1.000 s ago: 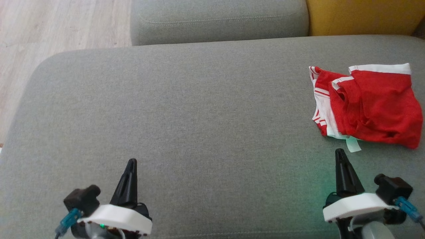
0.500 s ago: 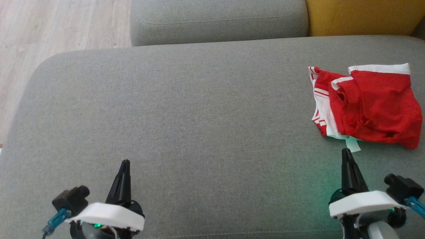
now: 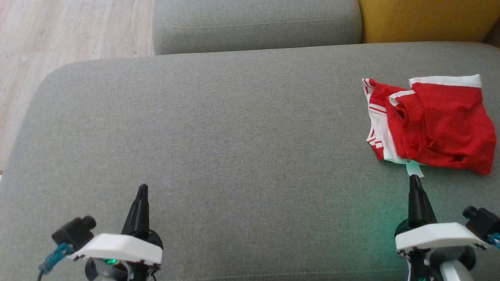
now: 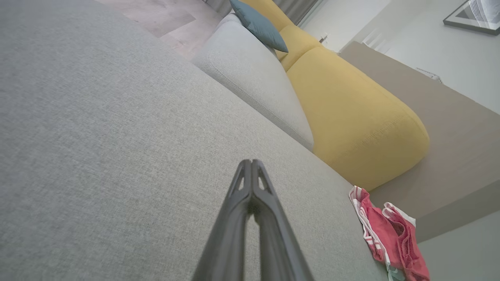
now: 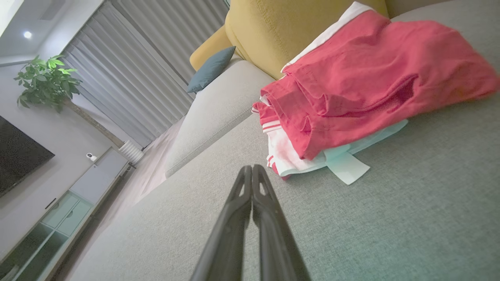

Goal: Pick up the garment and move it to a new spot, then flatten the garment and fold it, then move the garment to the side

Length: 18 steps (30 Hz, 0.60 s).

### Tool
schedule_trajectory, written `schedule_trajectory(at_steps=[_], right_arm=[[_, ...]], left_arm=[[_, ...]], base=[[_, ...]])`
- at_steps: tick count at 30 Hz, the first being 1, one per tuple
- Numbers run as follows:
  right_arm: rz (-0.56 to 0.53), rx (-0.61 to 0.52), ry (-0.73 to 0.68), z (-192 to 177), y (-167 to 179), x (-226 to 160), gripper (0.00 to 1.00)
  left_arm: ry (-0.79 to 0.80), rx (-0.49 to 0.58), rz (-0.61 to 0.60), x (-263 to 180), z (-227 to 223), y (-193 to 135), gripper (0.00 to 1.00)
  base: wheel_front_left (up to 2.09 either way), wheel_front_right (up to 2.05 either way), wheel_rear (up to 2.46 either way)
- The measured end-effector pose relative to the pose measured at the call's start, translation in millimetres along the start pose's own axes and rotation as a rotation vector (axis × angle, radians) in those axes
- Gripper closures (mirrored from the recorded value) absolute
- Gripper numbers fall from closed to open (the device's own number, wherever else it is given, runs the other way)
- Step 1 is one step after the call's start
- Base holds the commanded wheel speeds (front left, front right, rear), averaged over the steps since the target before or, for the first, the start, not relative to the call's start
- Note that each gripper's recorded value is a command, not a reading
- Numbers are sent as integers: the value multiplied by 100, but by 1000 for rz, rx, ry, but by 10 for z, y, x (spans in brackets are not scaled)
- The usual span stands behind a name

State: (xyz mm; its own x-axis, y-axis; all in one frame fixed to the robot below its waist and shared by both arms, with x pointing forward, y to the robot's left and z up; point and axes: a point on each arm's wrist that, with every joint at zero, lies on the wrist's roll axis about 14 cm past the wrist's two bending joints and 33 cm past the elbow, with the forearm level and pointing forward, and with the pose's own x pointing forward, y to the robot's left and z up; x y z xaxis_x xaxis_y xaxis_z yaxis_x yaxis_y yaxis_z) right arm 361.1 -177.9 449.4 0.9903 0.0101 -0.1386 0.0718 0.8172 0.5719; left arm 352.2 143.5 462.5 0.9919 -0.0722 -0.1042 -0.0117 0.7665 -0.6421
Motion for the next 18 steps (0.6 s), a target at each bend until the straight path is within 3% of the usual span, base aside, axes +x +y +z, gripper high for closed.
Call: schedule_trajectory(at_steps=[18], right_arm=[[-33,208,-3,55,-72,3,100]], left_arm=[[0,-188,32,45,82,90,100]], base=[[0,0,0]])
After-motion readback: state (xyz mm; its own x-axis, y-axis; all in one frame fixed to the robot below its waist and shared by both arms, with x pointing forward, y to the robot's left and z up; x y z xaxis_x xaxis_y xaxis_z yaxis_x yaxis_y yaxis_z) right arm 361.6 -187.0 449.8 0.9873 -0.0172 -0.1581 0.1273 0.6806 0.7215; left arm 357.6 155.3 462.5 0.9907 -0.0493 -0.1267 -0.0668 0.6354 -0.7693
